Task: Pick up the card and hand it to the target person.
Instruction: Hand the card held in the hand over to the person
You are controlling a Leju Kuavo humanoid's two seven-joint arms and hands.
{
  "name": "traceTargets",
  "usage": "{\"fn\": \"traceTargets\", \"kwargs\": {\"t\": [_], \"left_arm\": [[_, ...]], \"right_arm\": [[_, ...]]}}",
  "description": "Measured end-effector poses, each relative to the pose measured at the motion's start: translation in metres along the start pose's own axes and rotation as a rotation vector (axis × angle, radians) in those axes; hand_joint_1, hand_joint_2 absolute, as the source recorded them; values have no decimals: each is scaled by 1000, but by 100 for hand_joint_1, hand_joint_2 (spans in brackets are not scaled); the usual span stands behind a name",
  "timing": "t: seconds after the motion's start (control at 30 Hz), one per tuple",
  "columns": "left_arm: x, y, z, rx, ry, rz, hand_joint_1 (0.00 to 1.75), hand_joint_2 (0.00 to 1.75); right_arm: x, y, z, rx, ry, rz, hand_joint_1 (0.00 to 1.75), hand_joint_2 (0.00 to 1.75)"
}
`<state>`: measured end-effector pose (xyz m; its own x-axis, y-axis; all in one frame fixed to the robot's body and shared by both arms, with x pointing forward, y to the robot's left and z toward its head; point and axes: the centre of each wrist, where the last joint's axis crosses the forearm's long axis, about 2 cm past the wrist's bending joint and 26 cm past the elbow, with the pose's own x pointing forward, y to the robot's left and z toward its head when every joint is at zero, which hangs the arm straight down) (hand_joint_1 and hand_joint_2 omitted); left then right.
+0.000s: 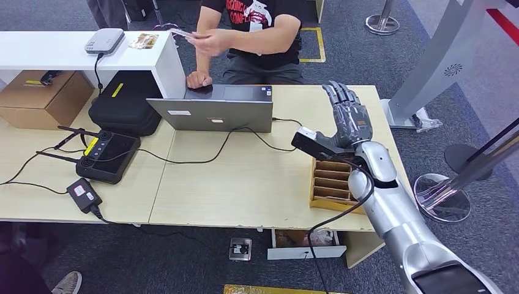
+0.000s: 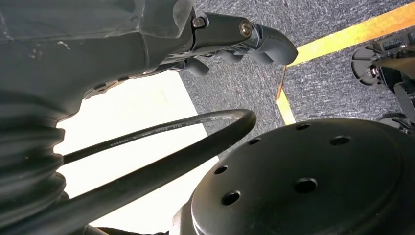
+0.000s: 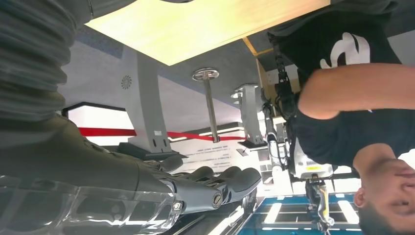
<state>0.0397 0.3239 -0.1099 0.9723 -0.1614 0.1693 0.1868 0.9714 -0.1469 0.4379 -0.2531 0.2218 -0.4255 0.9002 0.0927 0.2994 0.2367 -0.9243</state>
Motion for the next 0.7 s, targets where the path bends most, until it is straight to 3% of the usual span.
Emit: {"fn": "traceTargets", "kwargs": {"t": [0.3, 0.7], "left_arm": [[-4, -2, 0, -2, -4, 50, 0, 175], [-10, -3, 0, 7, -7, 101, 0, 175]], "right_arm": [[-11, -20, 7, 60, 20, 56, 0, 175], [-51, -60, 73, 123, 29, 149, 0, 175]]}}
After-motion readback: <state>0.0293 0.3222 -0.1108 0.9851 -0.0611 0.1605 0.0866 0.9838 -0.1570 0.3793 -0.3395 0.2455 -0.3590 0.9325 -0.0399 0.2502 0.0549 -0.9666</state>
